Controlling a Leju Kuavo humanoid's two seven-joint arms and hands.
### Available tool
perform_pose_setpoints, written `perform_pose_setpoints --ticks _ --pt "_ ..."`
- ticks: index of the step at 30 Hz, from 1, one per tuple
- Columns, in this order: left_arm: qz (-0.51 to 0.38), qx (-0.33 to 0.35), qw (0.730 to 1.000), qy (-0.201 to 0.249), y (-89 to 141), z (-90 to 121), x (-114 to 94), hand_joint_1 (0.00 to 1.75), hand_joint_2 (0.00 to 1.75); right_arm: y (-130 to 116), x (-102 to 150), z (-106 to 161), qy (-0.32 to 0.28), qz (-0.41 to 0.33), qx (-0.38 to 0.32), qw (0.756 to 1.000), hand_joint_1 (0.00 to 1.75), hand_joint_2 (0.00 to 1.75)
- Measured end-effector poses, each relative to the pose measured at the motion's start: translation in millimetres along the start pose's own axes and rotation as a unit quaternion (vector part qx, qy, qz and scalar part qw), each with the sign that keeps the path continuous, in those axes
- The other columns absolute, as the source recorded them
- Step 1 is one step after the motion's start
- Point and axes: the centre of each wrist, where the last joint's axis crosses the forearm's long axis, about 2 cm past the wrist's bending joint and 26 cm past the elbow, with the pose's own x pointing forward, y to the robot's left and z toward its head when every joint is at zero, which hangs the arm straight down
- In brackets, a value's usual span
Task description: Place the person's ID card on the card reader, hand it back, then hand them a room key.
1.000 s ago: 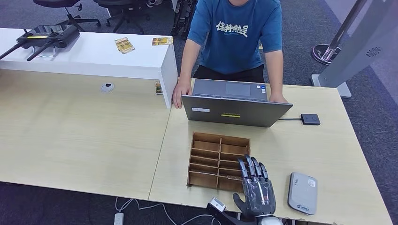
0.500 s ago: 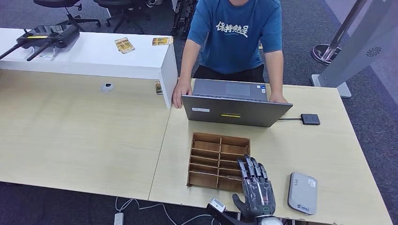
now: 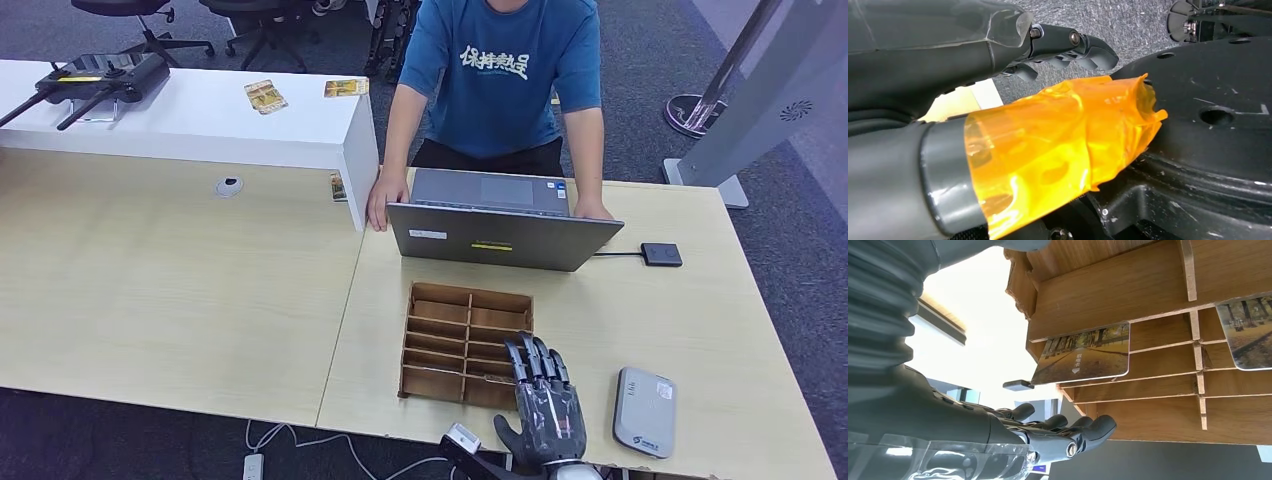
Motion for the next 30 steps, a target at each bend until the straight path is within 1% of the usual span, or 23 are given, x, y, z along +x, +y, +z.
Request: perform_pose_setpoints --ticks 1,2,3,4,5,6,7,8,10,11,12,30 --pt "0.0 0.0 1.0 0.0 0.0 0.0 0.0 0.0 0.0 0.0 0.0 0.0 0.0 0.0 0.0 1.0 0.02 1.75" --pt "0.0 0.0 1.0 0.0 0.0 0.0 0.0 0.0 0.0 0.0 0.0 0.0 0.0 0.0 0.0 1.0 0.09 1.75" --pt "0.0 0.0 1.0 0.0 0.0 0.0 0.0 0.0 0.0 0.0 0.0 0.0 0.0 -0.001 0.001 1.0 0.21 1.75" --pt "0.0 0.0 1.0 0.0 0.0 0.0 0.0 0.0 0.0 0.0 0.0 0.0 0.0 -0.001 0.001 1.0 0.42 1.75" --pt "0.0 0.0 1.0 0.0 0.0 0.0 0.0 0.0 0.0 0.0 0.0 0.0 0.0 -0.001 0.001 1.0 0.74 1.75" --pt "0.0 0.0 1.0 0.0 0.0 0.0 0.0 0.0 0.0 0.0 0.0 0.0 0.0 -0.001 0.001 1.0 1.0 1.75" --pt "0.0 0.0 1.0 0.0 0.0 0.0 0.0 0.0 0.0 0.0 0.0 -0.1 0.0 -0.001 0.002 1.0 1.16 1.75" --pt "0.0 0.0 1.0 0.0 0.0 0.0 0.0 0.0 0.0 0.0 0.0 -0.1 0.0 -0.002 0.002 1.0 1.03 1.75" --pt "0.0 0.0 1.0 0.0 0.0 0.0 0.0 0.0 0.0 0.1 -0.1 -0.2 0.0 -0.002 0.004 1.0 0.38 1.75" --pt "-0.001 0.0 1.0 0.0 0.1 0.0 0.0 0.0 0.0 0.1 -0.1 -0.2 0.0 -0.003 0.005 1.0 0.09 1.75" --pt "-0.001 0.0 1.0 0.0 0.1 0.0 0.0 0.0 0.0 0.1 -0.1 -0.2 0.0 -0.003 0.006 1.0 0.0 1.75" --pt "-0.006 -0.001 1.0 0.001 0.2 0.0 0.1 0.0 0.0 0.1 -0.1 -0.2 0.0 -0.005 0.006 1.0 0.0 1.75"
